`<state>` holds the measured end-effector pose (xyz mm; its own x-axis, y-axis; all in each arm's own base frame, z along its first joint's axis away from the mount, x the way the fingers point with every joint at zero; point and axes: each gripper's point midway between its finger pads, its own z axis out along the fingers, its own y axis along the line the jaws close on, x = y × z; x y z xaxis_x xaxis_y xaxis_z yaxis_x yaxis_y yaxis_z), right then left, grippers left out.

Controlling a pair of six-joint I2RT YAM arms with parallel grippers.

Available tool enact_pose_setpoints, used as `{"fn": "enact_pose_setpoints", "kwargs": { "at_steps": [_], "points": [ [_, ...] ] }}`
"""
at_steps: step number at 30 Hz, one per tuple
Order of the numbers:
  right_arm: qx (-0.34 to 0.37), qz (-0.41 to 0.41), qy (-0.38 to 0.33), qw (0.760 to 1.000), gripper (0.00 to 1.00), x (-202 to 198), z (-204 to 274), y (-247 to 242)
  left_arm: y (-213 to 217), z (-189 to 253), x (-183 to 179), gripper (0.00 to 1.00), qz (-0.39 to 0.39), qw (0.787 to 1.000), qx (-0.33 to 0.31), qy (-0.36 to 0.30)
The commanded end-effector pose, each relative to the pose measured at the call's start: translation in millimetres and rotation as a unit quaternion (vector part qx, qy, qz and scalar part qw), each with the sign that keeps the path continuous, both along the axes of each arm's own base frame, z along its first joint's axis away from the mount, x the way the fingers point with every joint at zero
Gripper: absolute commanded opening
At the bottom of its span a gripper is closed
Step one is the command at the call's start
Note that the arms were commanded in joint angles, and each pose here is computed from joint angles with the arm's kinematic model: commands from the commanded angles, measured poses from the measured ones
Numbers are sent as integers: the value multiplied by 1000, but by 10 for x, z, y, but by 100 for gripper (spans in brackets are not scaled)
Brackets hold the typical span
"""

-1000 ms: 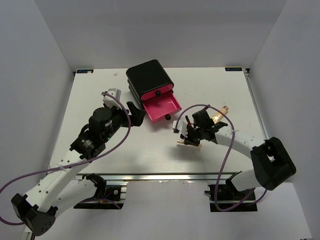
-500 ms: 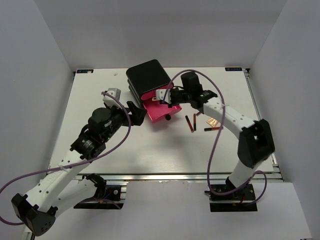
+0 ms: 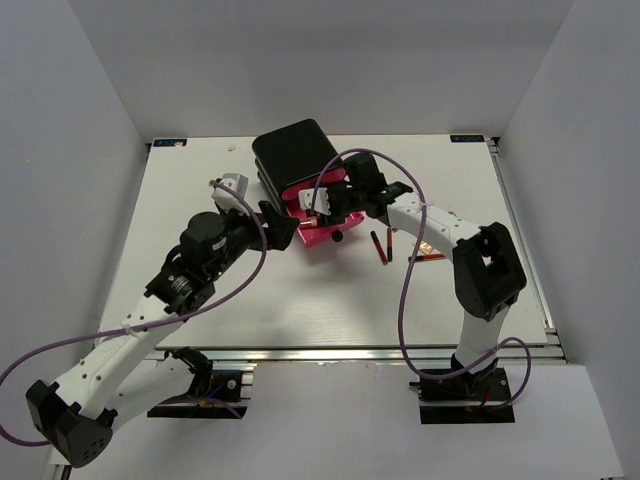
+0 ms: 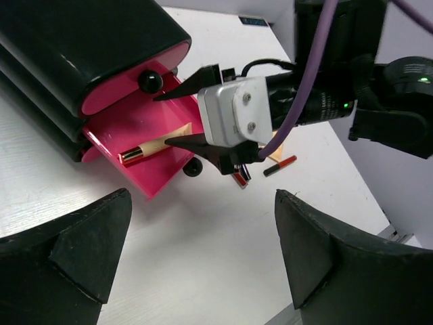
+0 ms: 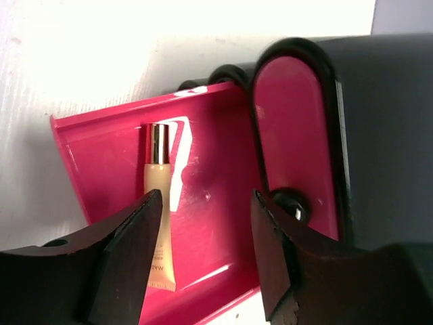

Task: Organize the makeup

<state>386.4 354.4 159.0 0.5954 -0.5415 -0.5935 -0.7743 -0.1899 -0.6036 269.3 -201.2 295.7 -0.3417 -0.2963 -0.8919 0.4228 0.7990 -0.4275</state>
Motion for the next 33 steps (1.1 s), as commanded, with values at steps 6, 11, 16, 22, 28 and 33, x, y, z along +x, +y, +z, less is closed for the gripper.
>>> {"fn": "enact_pose_setpoints", "kwargs": {
  "at_steps": [6, 11, 16, 22, 28, 33],
  "points": [
    [260, -359, 108, 890, 79, 562, 989, -929, -558, 35, 211, 55, -102, 995, 7, 9],
    [307, -555, 312, 708, 57, 703, 474, -2378, -995, 59, 435, 32, -165, 986, -5, 16],
    [271, -720, 335, 544, 57, 434, -26, -3364, -1599, -220, 717, 71, -221, 974, 25, 40],
    [254, -758, 410, 439, 70, 147, -467, -3510, -2270, -314, 923, 92, -268, 962, 52, 9],
    [325, -700, 356, 527, 79, 319, 153, -3863, -3181, -766, 1180, 94, -277, 959, 53, 0],
    [364, -689, 338, 528, 72, 297, 346, -4181, -3772, -1322, 1091, 94, -297, 952, 67, -19]
  ]
}}
